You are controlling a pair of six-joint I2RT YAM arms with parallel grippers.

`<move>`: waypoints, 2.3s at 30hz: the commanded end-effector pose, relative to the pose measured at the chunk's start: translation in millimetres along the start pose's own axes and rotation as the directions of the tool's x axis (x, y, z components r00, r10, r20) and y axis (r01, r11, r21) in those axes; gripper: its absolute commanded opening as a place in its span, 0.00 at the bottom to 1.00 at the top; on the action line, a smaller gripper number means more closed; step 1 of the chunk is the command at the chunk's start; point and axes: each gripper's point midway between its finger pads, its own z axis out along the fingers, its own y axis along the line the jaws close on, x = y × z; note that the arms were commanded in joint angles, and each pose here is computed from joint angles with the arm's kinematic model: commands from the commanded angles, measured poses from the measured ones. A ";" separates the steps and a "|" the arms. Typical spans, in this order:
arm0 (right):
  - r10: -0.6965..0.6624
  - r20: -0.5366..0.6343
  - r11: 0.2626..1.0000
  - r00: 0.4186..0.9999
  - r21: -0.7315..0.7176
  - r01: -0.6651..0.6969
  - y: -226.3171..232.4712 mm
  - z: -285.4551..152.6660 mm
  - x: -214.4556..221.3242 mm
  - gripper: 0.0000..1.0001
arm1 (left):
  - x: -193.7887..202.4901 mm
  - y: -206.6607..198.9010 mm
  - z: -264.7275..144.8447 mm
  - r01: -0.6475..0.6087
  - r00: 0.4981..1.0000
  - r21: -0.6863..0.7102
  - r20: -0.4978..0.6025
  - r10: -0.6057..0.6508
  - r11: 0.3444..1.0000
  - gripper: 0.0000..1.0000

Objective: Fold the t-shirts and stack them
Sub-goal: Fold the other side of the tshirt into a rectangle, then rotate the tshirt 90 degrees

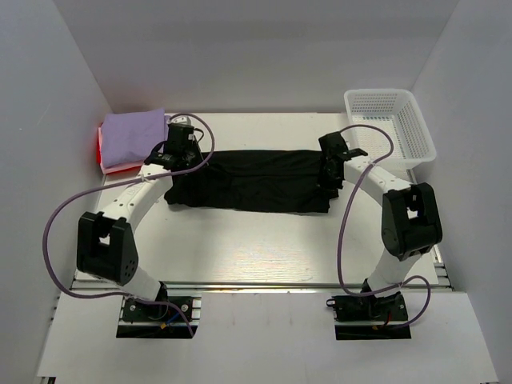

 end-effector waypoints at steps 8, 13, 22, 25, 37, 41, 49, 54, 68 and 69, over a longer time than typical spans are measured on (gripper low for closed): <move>-0.031 0.023 0.997 0.999 0.078 0.029 -6.3 3.3 -46.6 0.00 | -54.6 16.5 34.5 -0.002 0.996 -0.058 0.093 0.007 0.998 0.00; -0.039 0.052 0.993 0.998 0.116 0.033 -11.7 10.5 -68.1 0.00 | -75.8 22.3 49.7 0.012 0.992 -0.066 0.130 -0.003 0.998 0.00; -0.085 0.071 0.993 0.994 0.086 0.079 -4.3 36.6 -93.1 0.00 | -78.3 27.5 87.7 -0.015 0.994 -0.048 0.103 0.020 0.999 0.00; -0.103 0.109 0.992 0.989 0.090 0.094 -3.0 44.3 -107.0 0.00 | -78.2 32.9 105.5 -0.019 0.995 -0.060 0.093 0.024 0.998 0.00; -0.218 0.277 0.976 0.936 0.061 0.210 16.5 47.6 -154.5 0.44 | -92.7 47.6 134.4 0.024 0.998 -0.155 0.056 -0.015 0.988 0.99; -0.240 0.263 0.969 0.935 0.009 0.246 25.2 32.2 -149.4 0.54 | -98.5 40.7 117.5 0.026 0.997 -0.124 0.069 -0.017 0.992 1.00; -0.223 0.208 0.966 0.952 -0.088 0.245 28.8 15.8 -114.2 0.59 | -65.1 22.3 100.5 0.007 1.000 -0.018 0.010 -0.006 1.000 1.00; -0.230 0.189 0.958 0.955 -0.131 0.257 32.9 7.9 -102.4 0.60 | -35.4 7.9 102.6 0.018 0.999 0.110 -0.053 -0.013 0.994 1.00; -0.218 0.055 0.933 0.974 -0.281 0.225 57.6 71.6 -73.6 0.65 | 34.2 27.5 178.2 0.031 0.969 0.080 -0.245 -0.010 0.996 1.00; -0.216 0.033 0.936 0.976 -0.276 0.216 55.5 74.7 -64.8 0.65 | 23.0 22.4 187.9 0.029 0.975 0.091 -0.224 -0.008 0.995 1.00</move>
